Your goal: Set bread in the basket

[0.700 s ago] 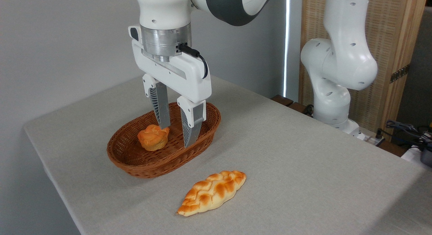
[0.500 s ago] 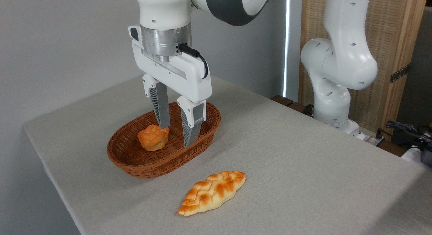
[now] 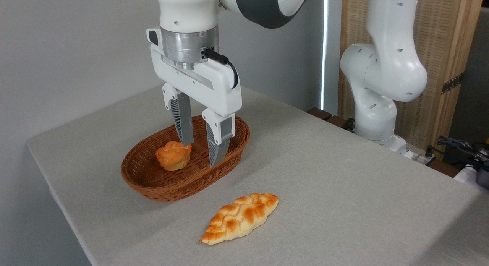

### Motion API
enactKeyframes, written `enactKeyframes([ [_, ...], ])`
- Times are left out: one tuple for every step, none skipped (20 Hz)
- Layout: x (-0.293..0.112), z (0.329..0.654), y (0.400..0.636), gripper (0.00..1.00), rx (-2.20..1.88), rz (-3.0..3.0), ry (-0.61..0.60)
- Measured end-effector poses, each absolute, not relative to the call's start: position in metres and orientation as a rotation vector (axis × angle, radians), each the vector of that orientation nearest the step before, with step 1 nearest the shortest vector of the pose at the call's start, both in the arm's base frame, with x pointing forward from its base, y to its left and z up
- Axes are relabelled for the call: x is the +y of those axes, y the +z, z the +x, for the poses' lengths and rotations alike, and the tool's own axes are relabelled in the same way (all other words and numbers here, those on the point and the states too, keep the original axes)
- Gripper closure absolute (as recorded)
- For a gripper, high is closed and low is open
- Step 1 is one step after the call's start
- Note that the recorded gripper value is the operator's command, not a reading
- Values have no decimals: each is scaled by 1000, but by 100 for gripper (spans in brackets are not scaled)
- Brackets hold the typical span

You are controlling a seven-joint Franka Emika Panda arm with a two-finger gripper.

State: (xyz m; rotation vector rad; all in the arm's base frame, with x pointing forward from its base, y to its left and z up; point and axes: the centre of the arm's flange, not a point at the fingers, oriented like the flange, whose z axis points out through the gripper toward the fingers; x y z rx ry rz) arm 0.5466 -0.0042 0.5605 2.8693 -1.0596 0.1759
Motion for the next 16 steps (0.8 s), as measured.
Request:
enactKeyframes([
  [-4,547,560,0,-1060,2869,175],
  [-4,547,560,0,-1063,2868,175],
  [-4,547,561,0,-1069,2867,177],
  [-4,547,563,0,-1077,2865,184],
  [-4,548,567,0,-1086,2865,198],
  [-4,549,574,0,-1093,2866,217],
  [-4,550,581,0,-1096,2868,239],
  [-4,551,587,0,-1098,2871,257],
  [-2,552,592,0,-1096,2875,271],
  [1,552,594,0,-1088,2879,278],
  [4,552,595,0,-1084,2881,280],
  [7,552,595,0,-1086,2881,279],
  [8,552,594,0,-1086,2881,277],
  [9,552,593,0,-1085,2880,269],
  [8,551,592,0,-1085,2876,250],
  [8,550,590,0,-1085,2872,232],
])
